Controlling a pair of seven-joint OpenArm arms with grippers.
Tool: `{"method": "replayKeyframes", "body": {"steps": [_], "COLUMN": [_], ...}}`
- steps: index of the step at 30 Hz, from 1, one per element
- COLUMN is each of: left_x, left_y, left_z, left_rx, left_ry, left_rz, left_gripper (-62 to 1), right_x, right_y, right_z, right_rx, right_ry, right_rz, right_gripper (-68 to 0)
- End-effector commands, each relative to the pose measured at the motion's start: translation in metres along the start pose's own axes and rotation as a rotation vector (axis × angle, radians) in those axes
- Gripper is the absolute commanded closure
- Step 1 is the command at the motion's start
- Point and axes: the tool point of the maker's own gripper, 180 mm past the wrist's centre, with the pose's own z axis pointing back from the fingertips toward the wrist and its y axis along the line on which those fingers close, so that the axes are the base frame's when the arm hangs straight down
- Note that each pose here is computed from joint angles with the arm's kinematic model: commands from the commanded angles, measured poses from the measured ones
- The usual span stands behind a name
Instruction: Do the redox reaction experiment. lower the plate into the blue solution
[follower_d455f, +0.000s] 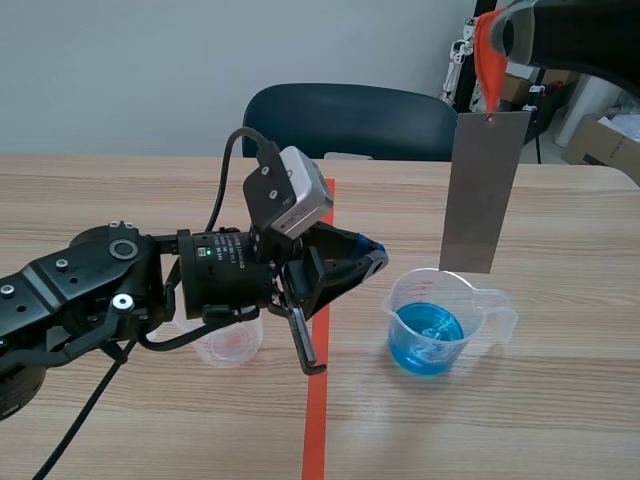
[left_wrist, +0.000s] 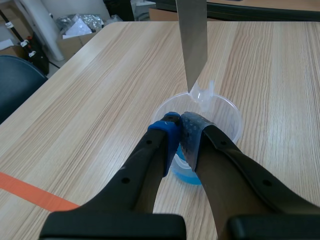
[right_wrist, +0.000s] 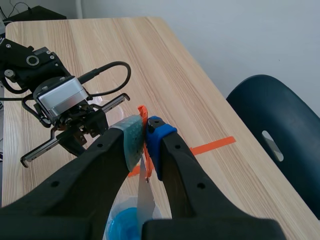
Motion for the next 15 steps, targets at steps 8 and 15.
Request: {"method": "replayKeyframes", "body": {"steps": [8,15], "left_x": [-0.001,0.004], "left_y": [-0.004,-0.004], "left_z": [0.015,0.048], "left_rx": [0.009,0.023], "left_ry": [-0.040,-0.126], "left_rz": [0.022,0.094], "left_gripper": [-2.7,-3.5], "right_x": [0.008,0.006], "right_y": [-0.003,-0.003], "right_z": [0.001,0.000], "right_rx": [-0.009,-0.008], "right_ry": [-0.024,-0.016], "right_rz": [0.005,0.018], "right_gripper": [-0.2,-0.2]}}
